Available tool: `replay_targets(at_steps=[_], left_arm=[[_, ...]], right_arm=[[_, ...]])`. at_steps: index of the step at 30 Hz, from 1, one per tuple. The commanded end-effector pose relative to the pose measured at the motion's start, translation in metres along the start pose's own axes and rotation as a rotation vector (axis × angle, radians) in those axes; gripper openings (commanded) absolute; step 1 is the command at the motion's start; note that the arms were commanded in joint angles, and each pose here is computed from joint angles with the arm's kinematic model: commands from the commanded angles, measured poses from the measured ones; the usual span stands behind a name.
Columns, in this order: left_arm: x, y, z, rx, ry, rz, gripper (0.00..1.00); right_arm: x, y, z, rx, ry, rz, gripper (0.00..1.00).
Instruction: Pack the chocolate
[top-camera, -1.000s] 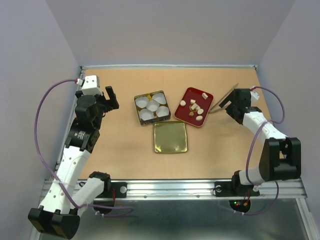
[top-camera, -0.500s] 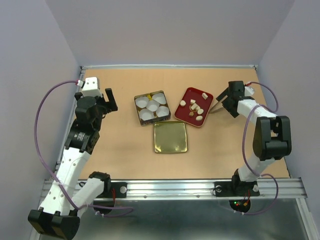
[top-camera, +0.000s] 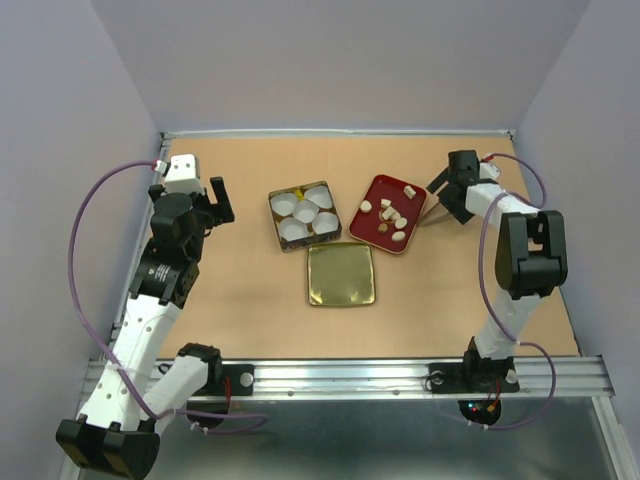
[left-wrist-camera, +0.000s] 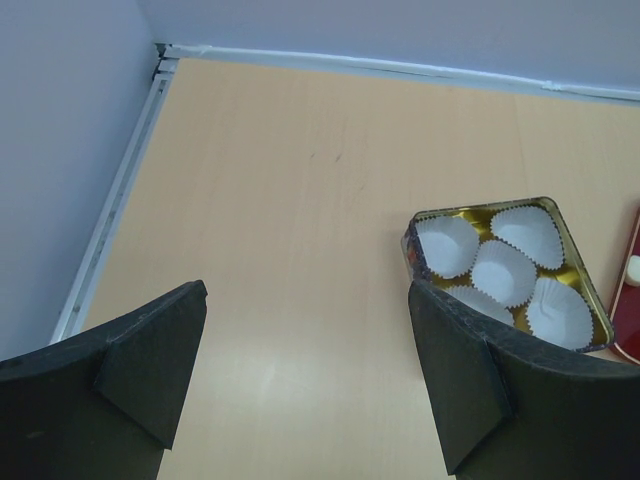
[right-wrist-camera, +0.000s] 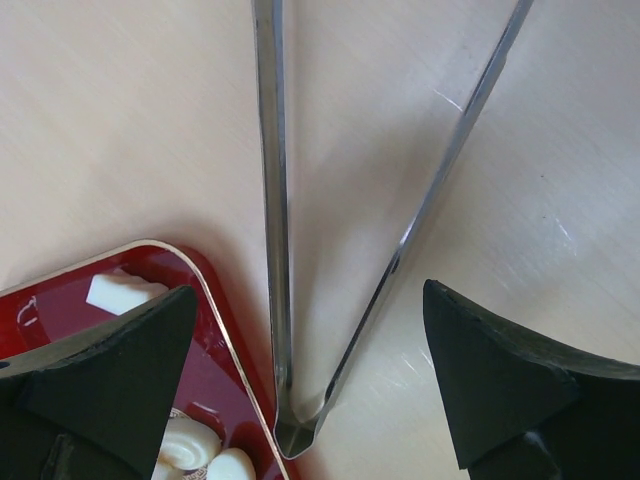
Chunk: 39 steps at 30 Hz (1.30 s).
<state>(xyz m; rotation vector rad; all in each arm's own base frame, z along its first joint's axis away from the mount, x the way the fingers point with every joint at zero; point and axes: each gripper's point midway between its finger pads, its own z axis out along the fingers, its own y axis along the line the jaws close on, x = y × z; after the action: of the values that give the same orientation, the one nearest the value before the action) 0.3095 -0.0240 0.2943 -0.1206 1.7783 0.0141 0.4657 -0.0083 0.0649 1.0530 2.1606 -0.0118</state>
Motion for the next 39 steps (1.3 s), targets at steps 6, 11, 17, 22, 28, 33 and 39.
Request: replay_targets(at_steps=[6,11,17,22,28,33,39], left_arm=[[-0.005,0.005,0.0,-0.026,-0.026,0.012,0.93],[-0.003,0.007,0.0,-0.034,-0.028,0.021,0.93],[-0.001,0.009,0.0,-0.041,-0.024,0.041,0.93],[-0.002,0.009,0.0,-0.042,-0.027,0.037,0.93],[-0.002,0.012,-0.004,-0.05,-0.036,0.032,0.93],[0.0,0.013,-0.006,-0.051,-0.033,0.039,0.94],[-0.001,0.011,-0.006,-0.038,-0.034,0.036,0.93]], right_arm=[[0.005,-0.013,0.003,0.122,0.009,-0.028,0.99],[0.019,-0.022,0.009,0.155,0.044,-0.043,0.98],[0.028,-0.024,0.02,0.17,0.075,-0.061,0.92],[0.03,-0.025,0.025,0.175,0.082,-0.091,0.77],[0.032,-0.032,0.023,0.19,0.083,-0.118,0.64],[0.031,-0.038,0.012,0.179,0.085,-0.167,0.61],[0.024,-0.045,-0.016,0.143,0.07,-0.212,0.61]])
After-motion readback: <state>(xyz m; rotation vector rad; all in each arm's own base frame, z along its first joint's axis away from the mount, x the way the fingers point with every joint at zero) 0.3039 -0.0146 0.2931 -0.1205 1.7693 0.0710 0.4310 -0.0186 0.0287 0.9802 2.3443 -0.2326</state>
